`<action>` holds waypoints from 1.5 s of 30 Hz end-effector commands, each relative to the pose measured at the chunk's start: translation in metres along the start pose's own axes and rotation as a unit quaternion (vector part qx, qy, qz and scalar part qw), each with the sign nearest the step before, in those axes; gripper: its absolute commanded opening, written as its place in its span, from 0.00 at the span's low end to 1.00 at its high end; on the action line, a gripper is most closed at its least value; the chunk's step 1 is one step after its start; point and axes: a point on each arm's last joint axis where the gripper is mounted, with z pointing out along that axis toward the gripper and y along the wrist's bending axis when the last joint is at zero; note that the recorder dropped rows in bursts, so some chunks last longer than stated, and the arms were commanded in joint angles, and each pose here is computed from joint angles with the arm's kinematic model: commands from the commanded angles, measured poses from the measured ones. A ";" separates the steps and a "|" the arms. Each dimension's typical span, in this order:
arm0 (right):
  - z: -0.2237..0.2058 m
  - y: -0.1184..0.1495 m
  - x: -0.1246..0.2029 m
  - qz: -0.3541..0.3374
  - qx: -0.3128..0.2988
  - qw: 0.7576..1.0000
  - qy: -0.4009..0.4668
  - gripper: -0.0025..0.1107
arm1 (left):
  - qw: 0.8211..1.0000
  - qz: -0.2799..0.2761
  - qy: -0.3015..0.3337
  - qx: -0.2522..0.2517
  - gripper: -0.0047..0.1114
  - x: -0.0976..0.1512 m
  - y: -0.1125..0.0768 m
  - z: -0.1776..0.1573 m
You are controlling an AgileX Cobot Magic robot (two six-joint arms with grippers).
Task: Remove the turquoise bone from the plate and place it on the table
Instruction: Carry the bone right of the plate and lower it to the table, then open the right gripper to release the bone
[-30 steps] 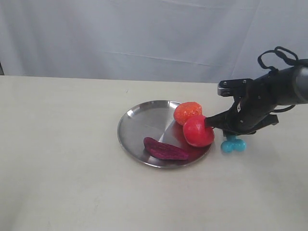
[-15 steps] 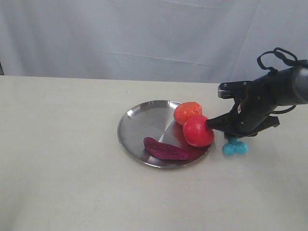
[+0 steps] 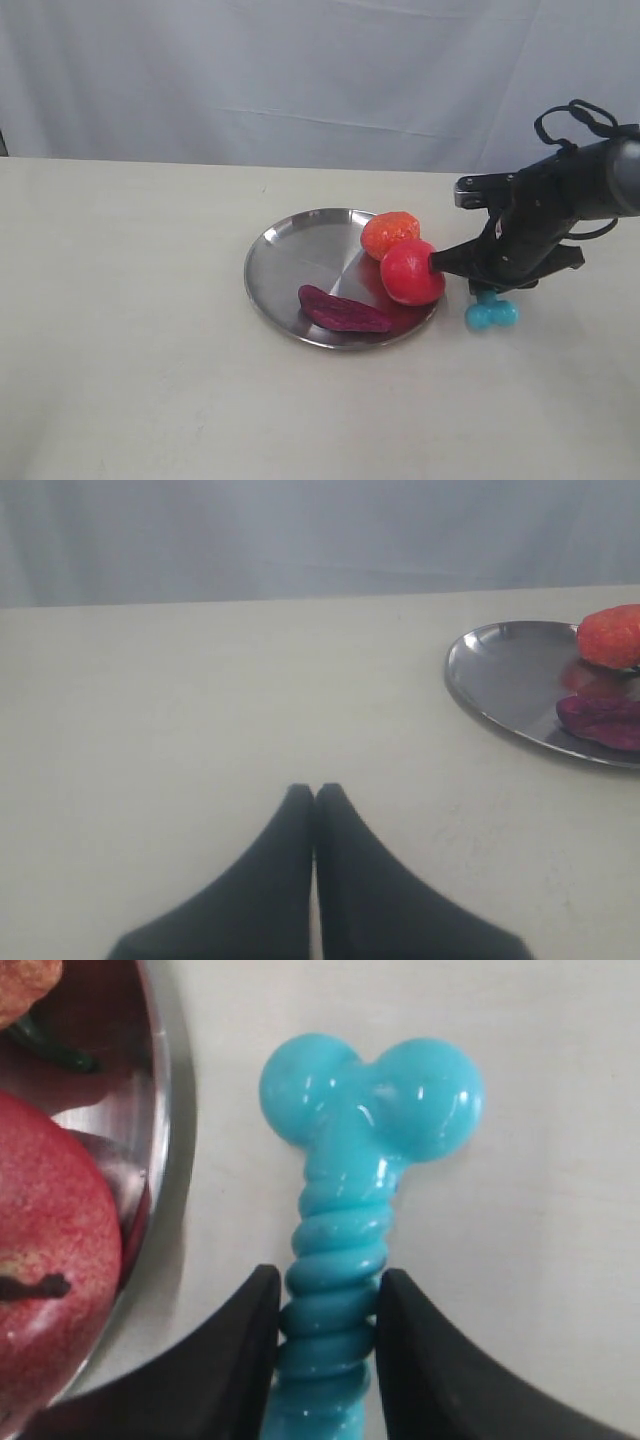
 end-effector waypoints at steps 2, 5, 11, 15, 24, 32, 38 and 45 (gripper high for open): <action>0.001 -0.003 0.001 0.003 0.005 1.000 0.011 0.03 | 1.000 0.000 0.001 0.001 0.04 0.001 0.000 0.000; 0.001 -0.003 0.002 0.005 0.006 1.000 0.016 0.03 | 1.000 0.000 0.001 0.001 0.04 0.001 0.000 0.000; 0.001 -0.003 0.003 0.013 0.005 1.000 0.024 0.03 | 1.000 0.000 0.001 0.001 0.04 0.001 0.000 0.000; 0.001 -0.004 0.004 0.013 0.007 0.999 0.030 0.08 | 1.000 0.000 0.001 0.001 0.04 0.001 0.000 0.000; 0.001 -0.004 0.004 0.013 0.007 0.999 0.030 0.44 | 1.000 0.000 0.001 0.001 0.04 0.001 0.000 0.000; 0.001 -0.003 0.004 0.015 0.006 0.999 0.028 0.58 | 1.000 0.000 0.001 0.001 0.04 0.001 0.000 0.000; -0.016 -0.006 -0.003 0.031 0.013 0.999 0.024 0.58 | 1.000 0.000 0.001 0.001 0.04 0.001 0.000 0.000; -0.081 -0.015 -0.019 0.045 0.021 0.999 -0.010 0.58 | 1.000 0.000 0.001 0.001 0.04 0.001 0.000 0.000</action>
